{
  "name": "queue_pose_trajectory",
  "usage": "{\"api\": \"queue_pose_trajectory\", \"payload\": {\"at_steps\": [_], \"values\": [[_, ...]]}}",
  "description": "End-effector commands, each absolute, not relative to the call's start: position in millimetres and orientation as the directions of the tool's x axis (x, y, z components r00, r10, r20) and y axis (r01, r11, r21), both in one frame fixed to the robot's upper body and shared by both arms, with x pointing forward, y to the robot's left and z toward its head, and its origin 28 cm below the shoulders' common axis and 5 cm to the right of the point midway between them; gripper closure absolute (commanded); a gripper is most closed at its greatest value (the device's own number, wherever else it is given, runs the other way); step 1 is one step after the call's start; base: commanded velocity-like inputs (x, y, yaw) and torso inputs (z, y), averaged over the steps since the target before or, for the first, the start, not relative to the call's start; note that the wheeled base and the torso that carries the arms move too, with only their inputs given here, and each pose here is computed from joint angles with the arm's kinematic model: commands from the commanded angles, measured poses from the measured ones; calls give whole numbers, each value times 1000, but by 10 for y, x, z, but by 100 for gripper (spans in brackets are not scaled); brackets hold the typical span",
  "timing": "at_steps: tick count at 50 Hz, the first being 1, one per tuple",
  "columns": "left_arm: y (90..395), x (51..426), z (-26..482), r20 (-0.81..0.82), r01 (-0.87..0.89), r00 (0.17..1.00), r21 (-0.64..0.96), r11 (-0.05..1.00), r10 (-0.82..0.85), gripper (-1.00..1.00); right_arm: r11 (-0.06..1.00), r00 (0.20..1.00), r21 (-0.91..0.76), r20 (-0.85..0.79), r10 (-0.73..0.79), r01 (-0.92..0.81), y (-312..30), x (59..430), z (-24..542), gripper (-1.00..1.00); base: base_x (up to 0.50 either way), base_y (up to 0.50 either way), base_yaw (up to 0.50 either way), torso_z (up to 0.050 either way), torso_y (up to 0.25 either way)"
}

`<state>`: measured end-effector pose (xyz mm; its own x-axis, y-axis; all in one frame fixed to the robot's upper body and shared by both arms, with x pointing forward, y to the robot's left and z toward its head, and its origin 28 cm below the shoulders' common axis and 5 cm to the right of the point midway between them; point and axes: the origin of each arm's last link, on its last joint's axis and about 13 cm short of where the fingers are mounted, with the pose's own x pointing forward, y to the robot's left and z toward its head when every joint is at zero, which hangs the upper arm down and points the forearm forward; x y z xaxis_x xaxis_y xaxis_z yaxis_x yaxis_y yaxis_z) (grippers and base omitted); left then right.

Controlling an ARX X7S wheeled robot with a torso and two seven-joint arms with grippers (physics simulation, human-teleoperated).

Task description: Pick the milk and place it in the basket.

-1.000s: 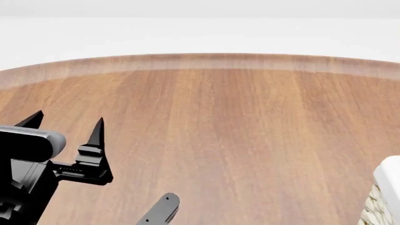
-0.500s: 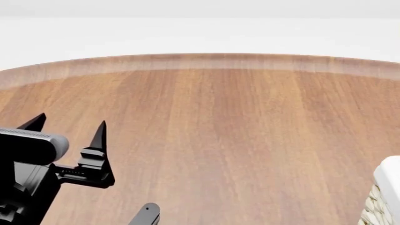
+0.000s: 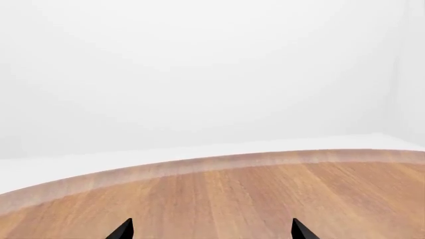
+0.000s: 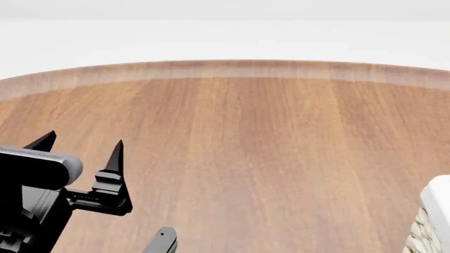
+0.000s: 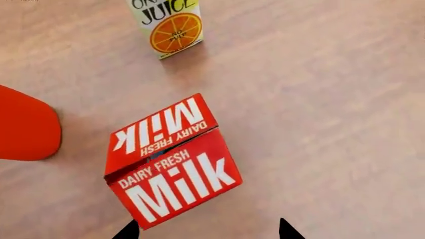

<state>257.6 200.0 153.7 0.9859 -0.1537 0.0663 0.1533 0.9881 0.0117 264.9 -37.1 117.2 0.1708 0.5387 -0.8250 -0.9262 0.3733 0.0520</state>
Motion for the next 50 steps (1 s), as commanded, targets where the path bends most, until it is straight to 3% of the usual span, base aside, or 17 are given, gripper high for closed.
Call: {"api": "queue_pose_trajectory", "payload": {"at_steps": [1,12,31,50], "values": [[2000,2576,1522,63,154,986,13,988,-155,-100,326,148,55,-811,566,-944,-336,2631,1215,-100,0,0,0,0,0],[1998,2579,1525,62,153,986,14,988,-154,-100,300,134,50,-816,563,-953,-316,2613,1219,-100,0,0,0,0,0],[1997,2582,1501,55,155,986,16,988,-155,-100,286,229,-64,-773,591,-956,-349,2812,1268,-100,0,0,0,0,0],[1997,2588,1477,50,154,987,18,988,-154,-100,166,116,-5,-732,671,-986,-258,2795,1267,-100,0,0,0,0,0]]}}
